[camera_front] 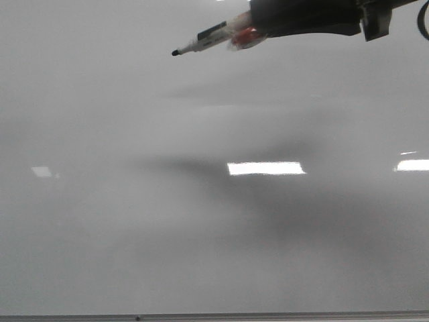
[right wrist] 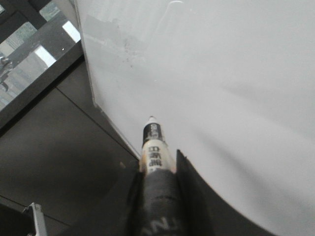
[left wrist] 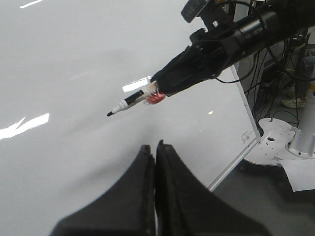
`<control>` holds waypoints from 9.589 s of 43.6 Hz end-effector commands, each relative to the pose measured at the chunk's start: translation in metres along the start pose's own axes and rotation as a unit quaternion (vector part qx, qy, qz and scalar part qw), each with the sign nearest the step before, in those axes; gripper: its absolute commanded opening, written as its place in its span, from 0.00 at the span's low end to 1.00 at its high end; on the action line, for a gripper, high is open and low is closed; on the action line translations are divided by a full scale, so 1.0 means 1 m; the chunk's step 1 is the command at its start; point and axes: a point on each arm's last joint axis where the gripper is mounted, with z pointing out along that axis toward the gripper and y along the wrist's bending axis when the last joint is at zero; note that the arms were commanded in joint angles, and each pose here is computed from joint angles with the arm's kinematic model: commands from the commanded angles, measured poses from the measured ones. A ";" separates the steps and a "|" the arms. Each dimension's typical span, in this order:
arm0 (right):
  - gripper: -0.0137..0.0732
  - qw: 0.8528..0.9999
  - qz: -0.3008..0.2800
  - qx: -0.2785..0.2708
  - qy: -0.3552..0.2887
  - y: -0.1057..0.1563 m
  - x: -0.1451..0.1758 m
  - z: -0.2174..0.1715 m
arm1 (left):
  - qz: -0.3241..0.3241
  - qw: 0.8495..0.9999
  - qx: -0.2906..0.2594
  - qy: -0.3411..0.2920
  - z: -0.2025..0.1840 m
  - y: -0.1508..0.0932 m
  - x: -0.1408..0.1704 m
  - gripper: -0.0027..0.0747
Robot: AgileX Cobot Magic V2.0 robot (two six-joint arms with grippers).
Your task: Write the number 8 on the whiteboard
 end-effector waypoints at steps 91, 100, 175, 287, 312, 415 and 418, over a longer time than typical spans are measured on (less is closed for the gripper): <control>0.08 0.998 0.023 0.020 0.051 -0.029 0.018 0.108 | -0.013 0.999 -0.018 -0.046 -0.001 0.003 -0.014 0.01; 0.08 0.999 0.023 0.016 0.027 -0.026 0.005 0.108 | -0.013 0.999 -0.018 -0.046 -0.001 0.003 -0.014 0.01; 0.08 0.970 -0.234 -0.066 0.012 0.061 -0.051 0.026 | -0.002 0.999 -0.013 -0.037 0.000 0.002 -0.018 0.01; 0.50 0.956 -0.229 0.159 -0.097 0.109 0.083 -0.135 | -0.134 0.870 -0.326 0.346 0.086 0.126 0.001 0.01; 0.09 0.940 -0.253 0.190 -0.130 0.109 0.118 -0.149 | -0.162 0.862 -0.423 0.227 0.088 0.208 0.019 0.01; 0.09 0.939 -0.255 0.191 -0.127 0.109 0.118 -0.149 | -0.081 0.920 -0.380 0.055 -0.050 0.039 0.012 0.01; 0.09 0.939 -0.255 0.191 -0.127 0.109 0.118 -0.149 | -0.079 0.920 -0.380 0.046 -0.055 0.035 0.012 0.01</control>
